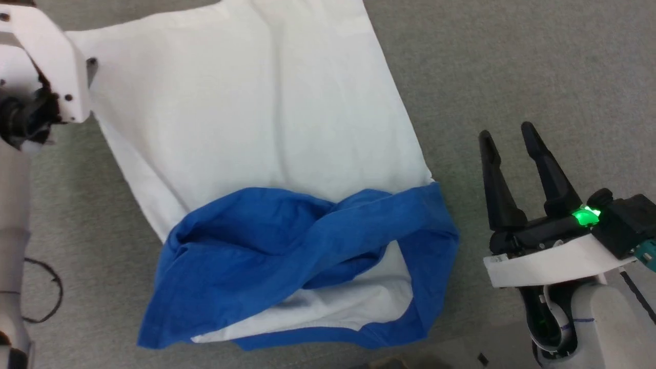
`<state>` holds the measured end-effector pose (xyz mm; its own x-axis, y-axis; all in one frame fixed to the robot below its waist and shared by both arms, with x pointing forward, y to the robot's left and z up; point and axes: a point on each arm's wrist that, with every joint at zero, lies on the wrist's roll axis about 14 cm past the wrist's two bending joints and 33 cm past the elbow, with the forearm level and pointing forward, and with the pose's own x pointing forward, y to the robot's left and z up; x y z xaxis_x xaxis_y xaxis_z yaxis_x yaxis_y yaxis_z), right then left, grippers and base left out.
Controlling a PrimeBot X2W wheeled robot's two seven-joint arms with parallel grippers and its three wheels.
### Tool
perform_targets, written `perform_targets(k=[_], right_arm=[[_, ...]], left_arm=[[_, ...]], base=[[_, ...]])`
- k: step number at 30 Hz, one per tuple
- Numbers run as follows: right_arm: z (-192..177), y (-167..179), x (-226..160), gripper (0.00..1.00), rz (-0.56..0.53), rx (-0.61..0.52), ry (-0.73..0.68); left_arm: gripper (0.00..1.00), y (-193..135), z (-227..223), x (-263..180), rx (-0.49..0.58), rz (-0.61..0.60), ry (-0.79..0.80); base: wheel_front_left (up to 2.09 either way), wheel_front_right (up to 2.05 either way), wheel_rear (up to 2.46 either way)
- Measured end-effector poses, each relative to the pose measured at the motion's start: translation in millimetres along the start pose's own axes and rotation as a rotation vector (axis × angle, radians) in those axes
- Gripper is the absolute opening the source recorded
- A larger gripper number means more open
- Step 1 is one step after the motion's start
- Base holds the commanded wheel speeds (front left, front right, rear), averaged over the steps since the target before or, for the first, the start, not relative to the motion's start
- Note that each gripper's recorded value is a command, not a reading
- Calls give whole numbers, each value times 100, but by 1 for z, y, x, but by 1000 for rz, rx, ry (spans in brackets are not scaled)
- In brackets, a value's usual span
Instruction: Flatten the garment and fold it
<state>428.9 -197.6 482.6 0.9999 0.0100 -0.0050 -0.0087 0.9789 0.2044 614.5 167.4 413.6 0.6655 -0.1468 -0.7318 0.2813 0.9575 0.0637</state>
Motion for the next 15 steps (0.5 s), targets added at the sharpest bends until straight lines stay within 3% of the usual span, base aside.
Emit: perform_targets(k=[3,9,10,11,13,15], right_arm=[[-9,-8,-1,100,-25,1,20],[-20,-23,-4,100,-69,-8,50],[-23,-26,-5,100,-77,-11,58],[-25,-29,-6,100,-85,-14,64],[-27,-33,-7,100,-96,-18,71],[-28,-36,-8,100,-107,-17,74]], left_arm=[[100,0,-24,19,-7,-2,128],[100,-3,-19,41,-14,-4,194],[92,-6,-21,44,-22,-11,207],[72,-8,-21,47,-30,-15,219],[0,-10,-22,51,-39,-24,236],[0,-14,-21,54,-55,-35,239]], base=[[0,0,0],[0,0,0],[0,0,0],[0,0,0],[0,0,0],[0,0,0]])
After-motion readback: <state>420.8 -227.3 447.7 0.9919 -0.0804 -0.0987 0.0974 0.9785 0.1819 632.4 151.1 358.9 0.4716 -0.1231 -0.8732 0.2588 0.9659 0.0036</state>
